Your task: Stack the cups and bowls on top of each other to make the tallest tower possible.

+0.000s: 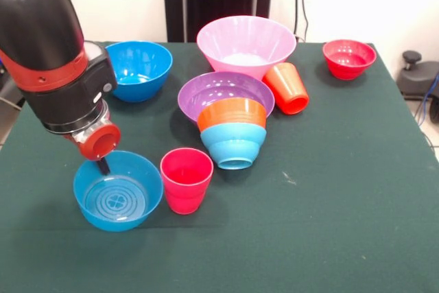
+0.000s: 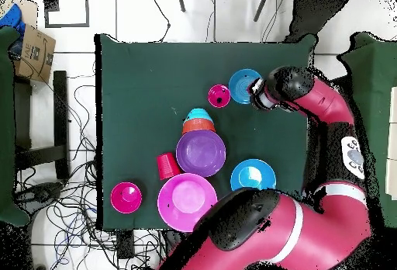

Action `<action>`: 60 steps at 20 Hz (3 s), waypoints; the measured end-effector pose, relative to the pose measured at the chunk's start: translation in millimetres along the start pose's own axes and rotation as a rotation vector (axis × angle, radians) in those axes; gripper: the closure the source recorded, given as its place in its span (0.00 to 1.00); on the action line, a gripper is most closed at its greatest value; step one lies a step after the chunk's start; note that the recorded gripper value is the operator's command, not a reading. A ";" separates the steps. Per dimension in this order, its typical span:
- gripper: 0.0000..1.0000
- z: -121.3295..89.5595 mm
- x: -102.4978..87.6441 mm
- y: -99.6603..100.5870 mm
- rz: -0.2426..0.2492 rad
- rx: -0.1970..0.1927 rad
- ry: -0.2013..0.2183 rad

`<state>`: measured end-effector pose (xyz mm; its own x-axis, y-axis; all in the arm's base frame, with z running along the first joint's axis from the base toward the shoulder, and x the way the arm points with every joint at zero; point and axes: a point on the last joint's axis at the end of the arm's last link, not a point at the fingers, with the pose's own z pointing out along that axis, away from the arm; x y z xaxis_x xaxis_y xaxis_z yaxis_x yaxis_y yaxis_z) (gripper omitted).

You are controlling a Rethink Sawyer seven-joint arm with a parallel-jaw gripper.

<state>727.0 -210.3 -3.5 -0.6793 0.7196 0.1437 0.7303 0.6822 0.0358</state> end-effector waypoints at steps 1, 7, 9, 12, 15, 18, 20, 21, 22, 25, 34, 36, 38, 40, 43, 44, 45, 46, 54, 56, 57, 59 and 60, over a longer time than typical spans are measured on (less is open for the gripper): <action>1.00 -2.2 -0.2 2.0 0.002 -0.005 -0.001; 1.00 -13.1 -1.2 10.7 0.007 -0.023 -0.009; 1.00 -14.9 -1.8 11.4 0.009 -0.027 -0.010; 1.00 -17.8 -2.6 11.8 0.010 -0.028 -0.013; 1.00 -24.2 -4.2 11.9 0.009 -0.029 -0.020; 1.00 -28.5 -4.9 11.9 0.009 -0.028 -0.021; 1.00 -31.7 -4.7 10.3 0.011 -0.024 -0.015; 1.00 -32.5 -4.1 9.2 0.012 -0.020 -0.008; 1.00 -32.8 -3.7 8.7 0.013 -0.018 -0.005; 1.00 -34.2 -2.6 6.1 0.015 -0.009 0.012; 1.00 -54.3 0.9 7.9 0.038 -0.022 0.081; 1.00 -60.1 0.5 9.8 0.043 -0.031 0.085; 1.00 -72.7 0.2 14.5 0.051 -0.049 0.093; 1.00 -80.7 0.4 17.7 0.054 -0.057 0.095; 1.00 -94.0 1.0 25.0 0.058 -0.073 0.090; 1.00 -98.7 1.7 28.2 0.060 -0.080 0.087; 1.00 -106.7 4.0 33.9 0.062 -0.089 0.083; 1.00 -109.3 5.1 35.8 0.063 -0.091 0.082; 1.00 -128.3 33.0 58.8 0.062 -0.091 0.090; 1.00 -128.2 43.5 65.4 0.061 -0.084 0.093; 1.00 -127.5 51.0 70.4 0.062 -0.081 0.094; 1.00 -125.4 60.0 76.3 0.065 -0.078 0.094; 1.00 -123.7 64.7 79.3 0.068 -0.076 0.092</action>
<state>749.9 -125.6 131.0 -0.6212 0.7464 0.2387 0.7800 0.6182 0.0968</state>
